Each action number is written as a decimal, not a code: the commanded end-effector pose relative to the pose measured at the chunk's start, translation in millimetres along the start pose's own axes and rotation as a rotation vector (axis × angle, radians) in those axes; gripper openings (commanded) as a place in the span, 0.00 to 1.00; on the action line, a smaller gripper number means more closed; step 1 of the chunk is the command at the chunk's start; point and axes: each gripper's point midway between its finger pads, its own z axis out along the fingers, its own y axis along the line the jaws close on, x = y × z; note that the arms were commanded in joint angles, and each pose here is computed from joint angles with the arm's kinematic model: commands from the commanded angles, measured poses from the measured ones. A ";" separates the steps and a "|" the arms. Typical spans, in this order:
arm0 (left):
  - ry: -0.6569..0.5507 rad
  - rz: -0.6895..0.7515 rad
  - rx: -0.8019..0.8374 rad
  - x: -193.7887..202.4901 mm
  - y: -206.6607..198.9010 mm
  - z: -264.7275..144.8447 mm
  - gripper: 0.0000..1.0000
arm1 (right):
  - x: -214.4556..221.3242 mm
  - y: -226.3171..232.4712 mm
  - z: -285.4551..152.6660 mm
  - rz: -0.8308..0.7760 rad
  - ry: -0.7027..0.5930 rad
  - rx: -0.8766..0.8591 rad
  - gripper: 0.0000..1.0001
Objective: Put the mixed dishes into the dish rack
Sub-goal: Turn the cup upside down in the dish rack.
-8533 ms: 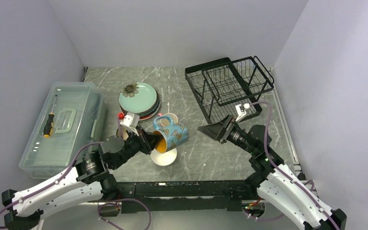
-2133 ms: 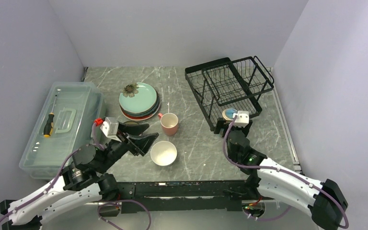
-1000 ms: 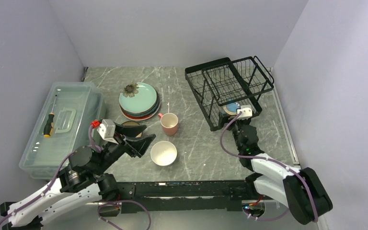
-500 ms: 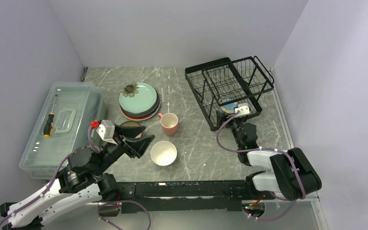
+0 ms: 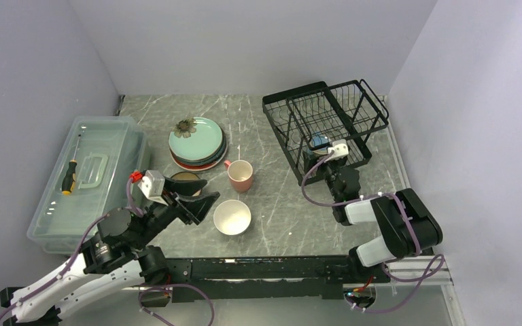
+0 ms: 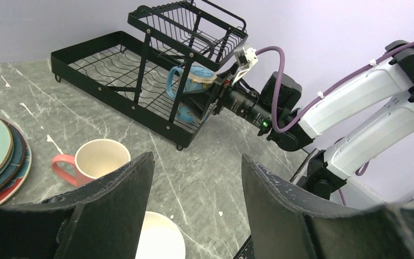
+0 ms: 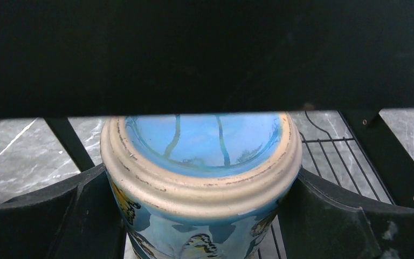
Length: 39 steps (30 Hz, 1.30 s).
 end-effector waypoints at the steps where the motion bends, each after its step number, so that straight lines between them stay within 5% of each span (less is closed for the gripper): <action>1: -0.056 0.003 0.031 -24.6 -8.9 -4.9 0.66 | -86.4 -1.2 19.3 -0.003 -0.309 -0.008 0.51; 19: -0.050 0.011 0.018 -23.8 -7.1 -1.7 0.66 | -48.8 -1.2 7.6 0.099 -0.279 0.002 0.51; 39: -0.046 -0.007 0.039 -23.2 -12.7 1.9 0.66 | -20.2 0.3 -7.7 0.119 -0.118 0.014 0.71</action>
